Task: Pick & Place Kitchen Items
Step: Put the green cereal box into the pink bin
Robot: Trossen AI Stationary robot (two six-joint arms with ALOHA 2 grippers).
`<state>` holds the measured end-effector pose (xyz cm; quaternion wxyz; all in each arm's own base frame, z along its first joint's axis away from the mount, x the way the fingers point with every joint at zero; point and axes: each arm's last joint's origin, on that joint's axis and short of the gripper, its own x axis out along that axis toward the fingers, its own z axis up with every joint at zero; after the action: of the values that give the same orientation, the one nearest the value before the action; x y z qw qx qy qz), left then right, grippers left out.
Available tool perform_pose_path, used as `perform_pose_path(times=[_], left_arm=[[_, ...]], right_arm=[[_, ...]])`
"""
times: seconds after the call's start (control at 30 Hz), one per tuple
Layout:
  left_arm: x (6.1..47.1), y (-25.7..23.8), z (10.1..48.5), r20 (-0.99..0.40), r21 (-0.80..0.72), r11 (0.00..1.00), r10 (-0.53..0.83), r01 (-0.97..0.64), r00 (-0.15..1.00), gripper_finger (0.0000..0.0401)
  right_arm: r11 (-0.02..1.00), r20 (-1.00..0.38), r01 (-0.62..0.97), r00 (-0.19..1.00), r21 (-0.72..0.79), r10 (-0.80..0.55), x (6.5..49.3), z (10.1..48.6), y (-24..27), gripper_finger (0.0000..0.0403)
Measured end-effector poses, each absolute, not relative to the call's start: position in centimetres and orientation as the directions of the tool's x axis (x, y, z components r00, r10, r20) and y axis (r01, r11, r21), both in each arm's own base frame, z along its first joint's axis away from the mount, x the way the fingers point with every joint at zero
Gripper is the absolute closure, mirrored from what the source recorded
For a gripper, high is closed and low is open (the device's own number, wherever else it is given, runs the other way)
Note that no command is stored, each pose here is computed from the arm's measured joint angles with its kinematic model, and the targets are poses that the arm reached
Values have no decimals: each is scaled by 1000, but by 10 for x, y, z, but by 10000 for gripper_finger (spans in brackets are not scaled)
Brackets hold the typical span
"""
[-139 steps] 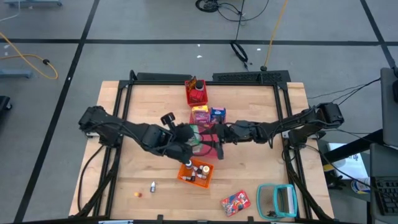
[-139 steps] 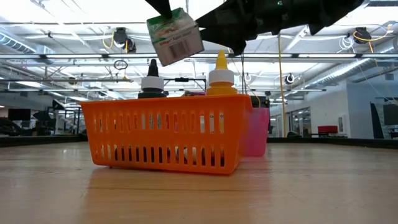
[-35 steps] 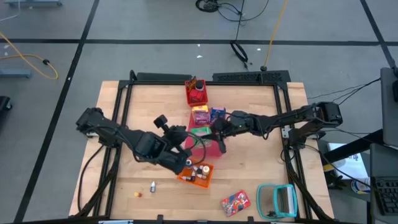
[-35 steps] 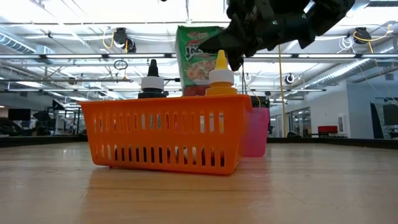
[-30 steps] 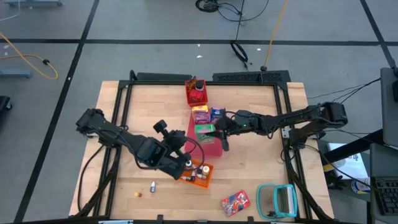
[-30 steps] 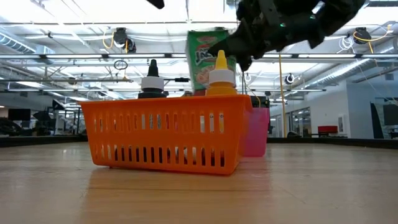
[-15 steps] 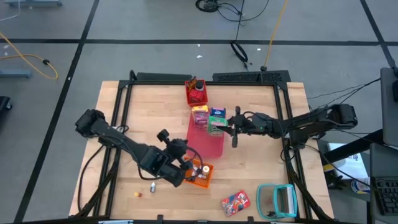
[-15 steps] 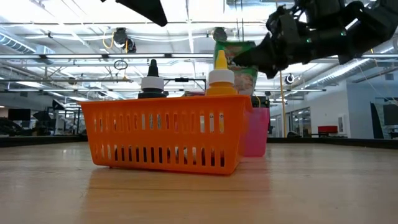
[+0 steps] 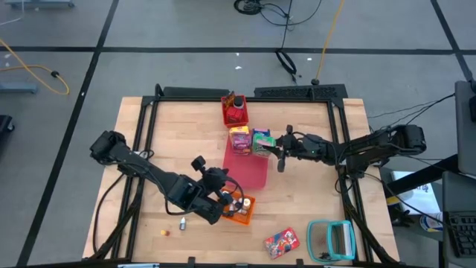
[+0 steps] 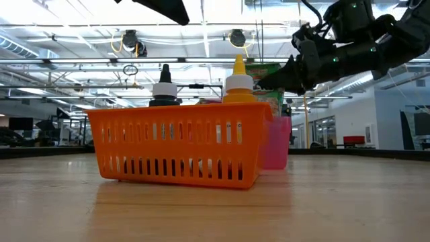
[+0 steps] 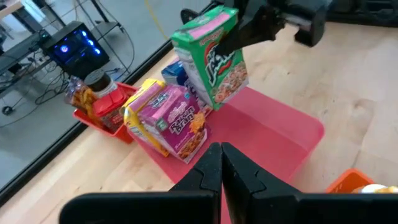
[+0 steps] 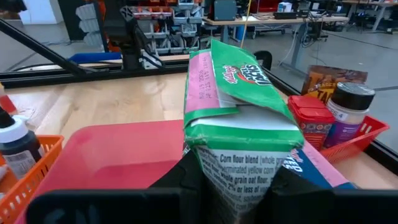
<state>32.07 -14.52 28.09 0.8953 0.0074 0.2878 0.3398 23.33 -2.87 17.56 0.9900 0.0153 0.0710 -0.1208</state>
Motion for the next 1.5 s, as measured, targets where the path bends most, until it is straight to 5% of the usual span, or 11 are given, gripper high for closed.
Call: perform_pose_path(times=[0.87,1.5], left_arm=[[324,-147,283,-496,214,784,601,-583,626,393],[324,-147,283,-496,213,784,601,-583,627,393]], right_arm=[[955,-137,296,946,-6,-294,244,145,-40,344],[957,-151,288,945,-39,-290,244,144,-40,232]])
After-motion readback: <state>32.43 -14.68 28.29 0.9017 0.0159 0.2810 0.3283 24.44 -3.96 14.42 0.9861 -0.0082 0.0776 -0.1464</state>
